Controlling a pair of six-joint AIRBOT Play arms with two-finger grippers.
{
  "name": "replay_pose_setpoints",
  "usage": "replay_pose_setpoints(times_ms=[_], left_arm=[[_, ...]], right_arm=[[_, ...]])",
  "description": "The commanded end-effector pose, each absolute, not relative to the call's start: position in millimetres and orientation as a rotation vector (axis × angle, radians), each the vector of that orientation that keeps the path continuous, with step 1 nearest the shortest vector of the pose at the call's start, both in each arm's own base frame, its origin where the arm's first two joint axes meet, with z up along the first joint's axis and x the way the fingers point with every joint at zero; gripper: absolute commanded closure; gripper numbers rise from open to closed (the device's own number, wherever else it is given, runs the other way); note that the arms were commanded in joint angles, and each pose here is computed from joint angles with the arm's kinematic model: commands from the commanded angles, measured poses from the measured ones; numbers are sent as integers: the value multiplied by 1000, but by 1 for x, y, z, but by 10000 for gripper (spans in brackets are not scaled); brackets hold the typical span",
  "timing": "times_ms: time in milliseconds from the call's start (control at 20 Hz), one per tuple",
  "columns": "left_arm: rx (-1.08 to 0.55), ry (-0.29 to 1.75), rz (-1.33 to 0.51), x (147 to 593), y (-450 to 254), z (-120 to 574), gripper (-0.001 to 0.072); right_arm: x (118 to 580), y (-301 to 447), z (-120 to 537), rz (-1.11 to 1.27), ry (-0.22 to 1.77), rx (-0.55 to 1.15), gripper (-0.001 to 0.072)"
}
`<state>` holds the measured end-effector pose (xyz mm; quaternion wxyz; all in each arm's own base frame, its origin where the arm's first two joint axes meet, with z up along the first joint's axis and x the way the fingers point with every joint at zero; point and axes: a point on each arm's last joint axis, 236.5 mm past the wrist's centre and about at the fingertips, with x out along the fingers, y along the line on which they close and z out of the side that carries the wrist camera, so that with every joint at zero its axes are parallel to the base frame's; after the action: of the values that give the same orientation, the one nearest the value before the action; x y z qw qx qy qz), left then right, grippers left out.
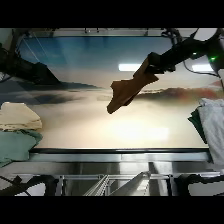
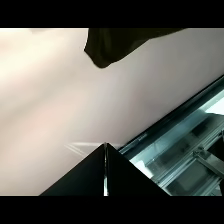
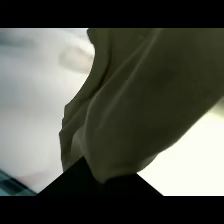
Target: Fold the shirts.
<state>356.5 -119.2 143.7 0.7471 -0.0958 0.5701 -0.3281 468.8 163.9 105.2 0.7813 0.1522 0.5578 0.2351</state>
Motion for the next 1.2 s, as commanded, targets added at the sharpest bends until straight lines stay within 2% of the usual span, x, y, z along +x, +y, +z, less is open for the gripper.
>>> replay_pose_setpoints(times_ms=[0, 100, 200, 300, 450, 550, 750, 900, 1050, 1100, 1150], left_arm=[[-246, 1346, -734, 341, -121, 107, 680], [-268, 1379, -732, 335, -121, 86, 680], [-285, 1401, -727, 331, -122, 68, 680], [-307, 1415, -710, 330, -122, 54, 680], [-318, 1421, -699, 328, -122, 39, 680], [-332, 1410, -720, 327, -127, 32, 680], [-385, 1369, -817, 322, -146, 34, 680], [-385, 1382, -824, 318, -149, 31, 680], [-385, 1384, -825, 317, -149, 31, 680], [-386, 1384, -825, 317, -149, 31, 680], [-385, 1385, -826, 317, -149, 31, 680]], right_arm=[[492, 69, 124, 262, 1109, 411, 696], [492, -21, 136, 51, 1046, 500, 696], [472, -96, 147, -121, 1008, 637, 697], [426, -155, 147, -305, 1043, 721, 697], [322, -216, 129, -612, 1226, 691, 696], [254, -229, 112, -778, 1362, 703, 696], [158, -223, 50, -976, 1577, 764, 695], [123, -207, 4, -983, 1702, 828, 695], [114, -197, -23, -963, 1741, 829, 694], [111, -194, -27, -959, 1755, 830, 677], [110, -193, -29, -957, 1763, 832, 476]])
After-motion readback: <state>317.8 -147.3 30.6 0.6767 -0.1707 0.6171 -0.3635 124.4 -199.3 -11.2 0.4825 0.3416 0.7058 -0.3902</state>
